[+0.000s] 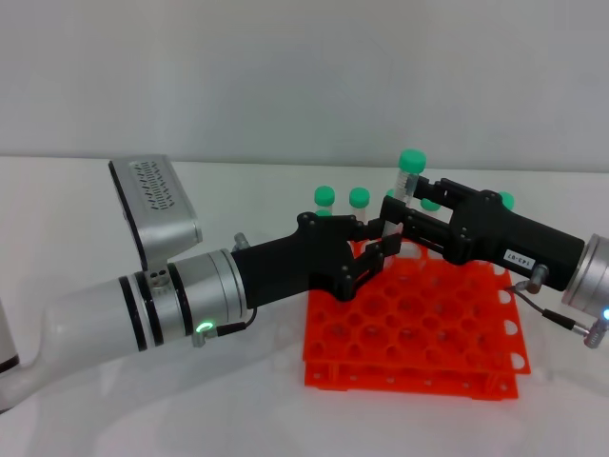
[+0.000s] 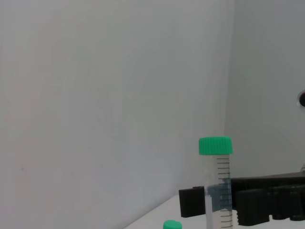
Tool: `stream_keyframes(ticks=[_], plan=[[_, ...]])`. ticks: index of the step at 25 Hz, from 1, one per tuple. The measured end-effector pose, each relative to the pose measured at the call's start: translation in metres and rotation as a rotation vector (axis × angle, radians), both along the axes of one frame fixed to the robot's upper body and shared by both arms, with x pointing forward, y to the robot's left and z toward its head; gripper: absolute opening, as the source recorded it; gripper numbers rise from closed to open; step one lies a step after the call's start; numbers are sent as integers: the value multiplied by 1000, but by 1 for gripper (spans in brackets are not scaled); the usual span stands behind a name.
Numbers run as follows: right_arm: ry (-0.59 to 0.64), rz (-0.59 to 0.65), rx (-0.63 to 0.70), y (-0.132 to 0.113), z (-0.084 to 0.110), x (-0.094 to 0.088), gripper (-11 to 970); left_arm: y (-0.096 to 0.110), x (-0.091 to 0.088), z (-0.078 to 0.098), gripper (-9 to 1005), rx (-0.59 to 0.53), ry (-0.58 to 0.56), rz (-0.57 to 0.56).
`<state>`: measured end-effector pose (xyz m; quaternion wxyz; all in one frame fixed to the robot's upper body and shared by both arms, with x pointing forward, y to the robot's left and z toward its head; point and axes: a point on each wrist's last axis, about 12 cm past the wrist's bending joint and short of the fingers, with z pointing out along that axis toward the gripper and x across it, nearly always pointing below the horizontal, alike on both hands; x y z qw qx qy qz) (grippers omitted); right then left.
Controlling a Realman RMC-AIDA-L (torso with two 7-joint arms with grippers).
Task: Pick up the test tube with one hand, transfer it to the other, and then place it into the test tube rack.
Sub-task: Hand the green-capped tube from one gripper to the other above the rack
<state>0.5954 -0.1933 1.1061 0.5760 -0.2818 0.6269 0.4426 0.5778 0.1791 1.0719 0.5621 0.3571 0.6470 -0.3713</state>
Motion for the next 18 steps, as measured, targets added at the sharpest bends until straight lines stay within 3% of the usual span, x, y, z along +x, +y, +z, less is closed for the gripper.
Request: stream_keyframes(ticks=[3,18], plan=[[0,-2,-3,2,0,1,603,0,0,0,199,0,1,1],[-5,-20,1,3,3,5,417,1,1,-1,199,8,-3,6]])
